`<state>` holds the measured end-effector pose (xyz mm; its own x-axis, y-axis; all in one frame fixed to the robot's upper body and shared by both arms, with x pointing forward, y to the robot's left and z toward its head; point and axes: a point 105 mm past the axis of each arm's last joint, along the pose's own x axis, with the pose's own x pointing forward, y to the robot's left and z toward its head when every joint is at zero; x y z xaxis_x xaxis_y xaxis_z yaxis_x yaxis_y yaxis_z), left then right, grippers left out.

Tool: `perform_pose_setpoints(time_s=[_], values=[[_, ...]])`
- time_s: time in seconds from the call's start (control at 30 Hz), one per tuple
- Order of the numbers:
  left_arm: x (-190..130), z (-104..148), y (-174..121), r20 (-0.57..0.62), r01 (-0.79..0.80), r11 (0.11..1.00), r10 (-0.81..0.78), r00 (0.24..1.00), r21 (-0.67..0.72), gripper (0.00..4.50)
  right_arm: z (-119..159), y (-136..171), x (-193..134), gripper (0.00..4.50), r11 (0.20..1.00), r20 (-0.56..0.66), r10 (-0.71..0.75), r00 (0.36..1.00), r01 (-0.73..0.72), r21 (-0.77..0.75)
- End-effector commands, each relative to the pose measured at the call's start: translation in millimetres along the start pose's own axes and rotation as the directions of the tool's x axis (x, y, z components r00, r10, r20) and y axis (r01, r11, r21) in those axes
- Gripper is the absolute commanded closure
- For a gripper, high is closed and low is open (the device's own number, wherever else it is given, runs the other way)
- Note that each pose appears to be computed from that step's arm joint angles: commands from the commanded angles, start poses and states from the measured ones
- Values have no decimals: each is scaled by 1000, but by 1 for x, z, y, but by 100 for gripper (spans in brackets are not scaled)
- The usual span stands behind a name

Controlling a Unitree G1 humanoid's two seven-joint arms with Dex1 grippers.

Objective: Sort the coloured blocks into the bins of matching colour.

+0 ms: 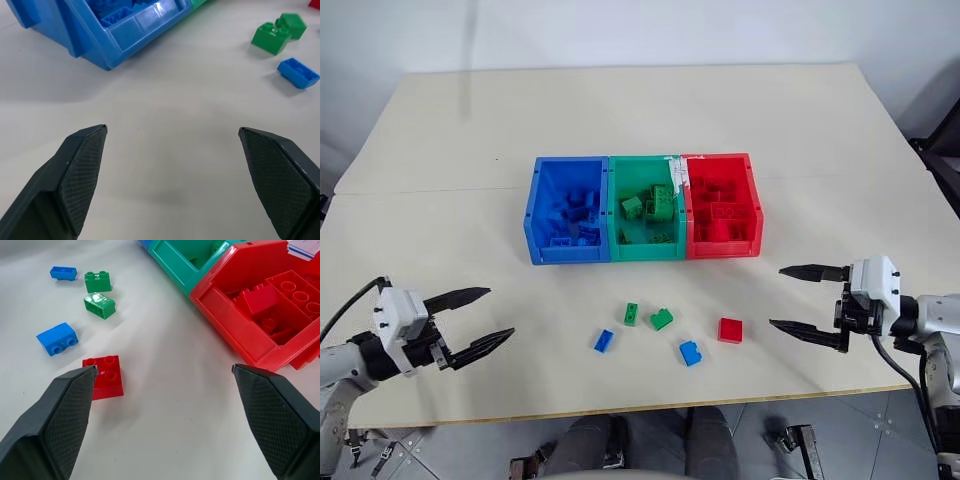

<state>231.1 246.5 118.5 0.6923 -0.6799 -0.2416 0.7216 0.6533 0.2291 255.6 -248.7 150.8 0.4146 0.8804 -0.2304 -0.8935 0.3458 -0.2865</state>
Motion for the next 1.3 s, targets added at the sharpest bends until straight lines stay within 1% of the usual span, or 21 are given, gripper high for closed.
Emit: perform_pose_setpoints(time_s=[0.03,0.1,0.13,0.23,0.3,0.37,0.43,0.47,0.57,0.67,0.73,0.8,0.87,1.0,1.17,1.3], values=[[5,9,1,15,4,999,-5,1000,54,2,8,-1,-4,0,999,20,-14,1000,15,-41],[10,13,-1,39,20,999,-22,999,47,2,7,0,-8,0,999,16,-18,1000,19,-43],[15,15,-5,46,56,998,-57,997,43,2,7,0,-14,0,998,10,-34,999,34,-44],[31,15,-16,29,138,986,-141,990,92,2,4,0,-35,0,996,-21,-89,996,88,-23],[49,21,-34,61,216,971,-223,973,101,2,-5,3,-60,0,990,-82,-137,987,135,-27],[61,28,-50,99,286,952,-297,950,108,2,-12,7,-77,0,986,-130,-166,978,163,-35],[67,32,-58,108,324,937,-339,935,130,2,-16,10,-85,0,983,-155,-185,970,181,-37],[71,36,-65,112,368,917,-386,916,152,2,-20,13,-91,0,981,-186,-192,964,187,-44],[75,45,-76,138,427,887,-452,881,175,2,-29,23,-98,0,987,-246,-161,956,153,-52],[72,53,-86,148,469,862,-498,855,191,2,-31,19,-84,0,986,-205,-168,964,167,-22],[69,55,-86,156,467,867,-492,856,175,2,-31,21,-68,0,993,-190,-112,975,116,11],[65,54,-85,153,456,876,-478,865,160,2,-28,25,-45,0,999,-173,-40,984,46,28],[62,51,-83,147,439,884,-461,875,159,2,-25,27,-30,0,999,-154,11,988,-3,53],[52,46,-81,149,416,896,-437,887,154,2,-27,30,5,0,986,-173,127,977,-106,126],[36,31,-68,117,335,937,-346,931,101,2,-31,27,39,0,981,-151,178,972,-164,103],[29,23,-62,94,290,952,-299,950,100,2,-35,29,54,0,976,-136,206,969,-194,94]])
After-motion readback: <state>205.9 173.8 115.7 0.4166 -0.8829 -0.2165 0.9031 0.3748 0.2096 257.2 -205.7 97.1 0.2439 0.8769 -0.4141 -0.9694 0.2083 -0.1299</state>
